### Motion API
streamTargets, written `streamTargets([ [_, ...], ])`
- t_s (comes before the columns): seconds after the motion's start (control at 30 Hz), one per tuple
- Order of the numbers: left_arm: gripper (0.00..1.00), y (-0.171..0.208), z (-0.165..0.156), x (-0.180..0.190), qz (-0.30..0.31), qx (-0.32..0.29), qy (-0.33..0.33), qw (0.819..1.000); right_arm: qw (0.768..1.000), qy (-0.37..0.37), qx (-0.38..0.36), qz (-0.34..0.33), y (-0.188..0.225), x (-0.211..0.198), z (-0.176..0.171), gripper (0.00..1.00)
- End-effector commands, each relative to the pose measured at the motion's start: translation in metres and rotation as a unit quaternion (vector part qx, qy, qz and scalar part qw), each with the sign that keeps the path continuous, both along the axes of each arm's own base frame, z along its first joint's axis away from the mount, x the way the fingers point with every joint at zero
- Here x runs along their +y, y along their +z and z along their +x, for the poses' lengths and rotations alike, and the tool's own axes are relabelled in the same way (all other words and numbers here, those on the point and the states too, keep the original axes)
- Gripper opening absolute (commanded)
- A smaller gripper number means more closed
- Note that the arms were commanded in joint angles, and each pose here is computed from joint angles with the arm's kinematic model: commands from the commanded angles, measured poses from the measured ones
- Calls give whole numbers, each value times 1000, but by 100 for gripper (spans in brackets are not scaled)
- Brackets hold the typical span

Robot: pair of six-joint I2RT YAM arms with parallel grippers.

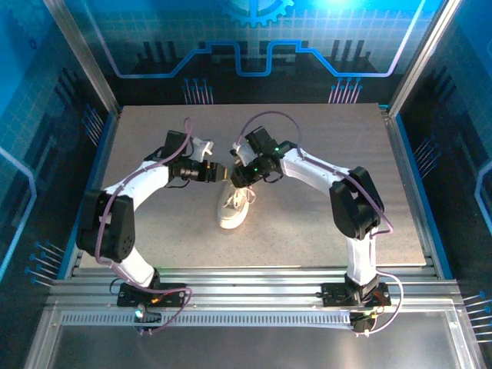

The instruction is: Tie the shoes

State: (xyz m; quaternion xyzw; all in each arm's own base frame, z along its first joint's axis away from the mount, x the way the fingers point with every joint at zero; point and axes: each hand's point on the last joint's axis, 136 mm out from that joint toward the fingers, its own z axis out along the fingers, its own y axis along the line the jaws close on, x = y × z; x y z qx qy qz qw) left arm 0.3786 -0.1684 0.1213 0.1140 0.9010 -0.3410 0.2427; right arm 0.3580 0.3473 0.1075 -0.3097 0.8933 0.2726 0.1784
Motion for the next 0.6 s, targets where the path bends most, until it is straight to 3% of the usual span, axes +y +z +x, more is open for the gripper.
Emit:
streamTargets([
  [0.0,59,-6,13,0,-8,11,21,1000,1000,5,-11,5,8,5,5,33],
  [0.57,50,-15,32,-8,-41,14,33,999,1000,12,7,-10,-15,4,2,27],
])
